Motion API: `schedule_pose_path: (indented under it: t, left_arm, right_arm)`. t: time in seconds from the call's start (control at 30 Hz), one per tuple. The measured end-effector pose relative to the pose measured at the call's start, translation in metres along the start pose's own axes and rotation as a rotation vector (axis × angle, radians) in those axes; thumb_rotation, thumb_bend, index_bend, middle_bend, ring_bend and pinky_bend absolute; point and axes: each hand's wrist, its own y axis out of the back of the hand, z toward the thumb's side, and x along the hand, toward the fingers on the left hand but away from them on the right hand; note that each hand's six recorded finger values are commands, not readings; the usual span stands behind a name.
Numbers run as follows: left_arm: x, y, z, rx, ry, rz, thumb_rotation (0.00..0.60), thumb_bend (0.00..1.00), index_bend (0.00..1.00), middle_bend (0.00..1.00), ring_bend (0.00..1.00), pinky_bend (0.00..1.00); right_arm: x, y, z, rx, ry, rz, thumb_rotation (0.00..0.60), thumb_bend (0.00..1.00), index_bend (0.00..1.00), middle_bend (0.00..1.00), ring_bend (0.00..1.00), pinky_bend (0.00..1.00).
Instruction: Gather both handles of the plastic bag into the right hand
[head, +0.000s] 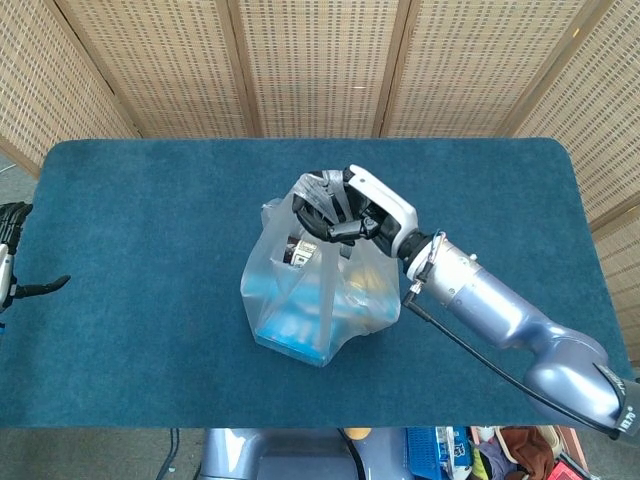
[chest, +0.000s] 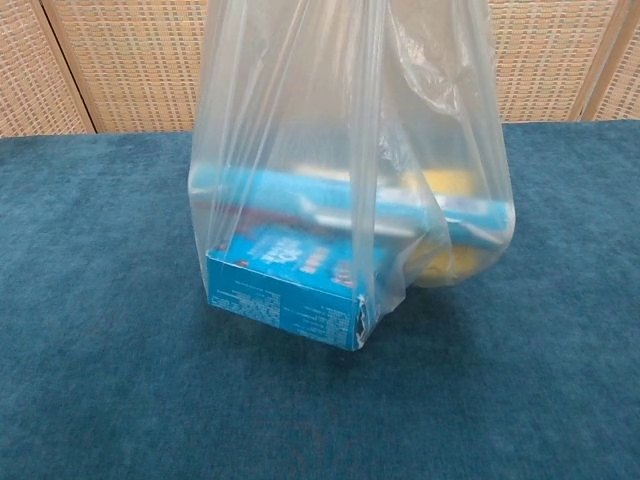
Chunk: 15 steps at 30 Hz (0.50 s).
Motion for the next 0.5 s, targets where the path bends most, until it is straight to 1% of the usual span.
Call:
schedule_pose_path:
  t: [0.37, 0.5]
  left_arm:
    - [0.000, 0.001, -0.001, -0.005, 0.002, 0.002, 0.600, 0.04, 0.00, 0.00, 0.00, 0.00]
    - [0.001, 0.000, 0.000, 0.000, 0.001, -0.002, 0.600, 0.04, 0.00, 0.00, 0.00, 0.00]
  right_arm:
    - [0.002, 0.002, 0.043, 0.019, 0.034, -0.055, 0.600, 1.00, 0.77, 0.82, 0.71, 0.90]
    - [0.003, 0.003, 0.052, 0.022, 0.037, -0.063, 0.600, 1.00, 0.77, 0.82, 0.71, 0.90]
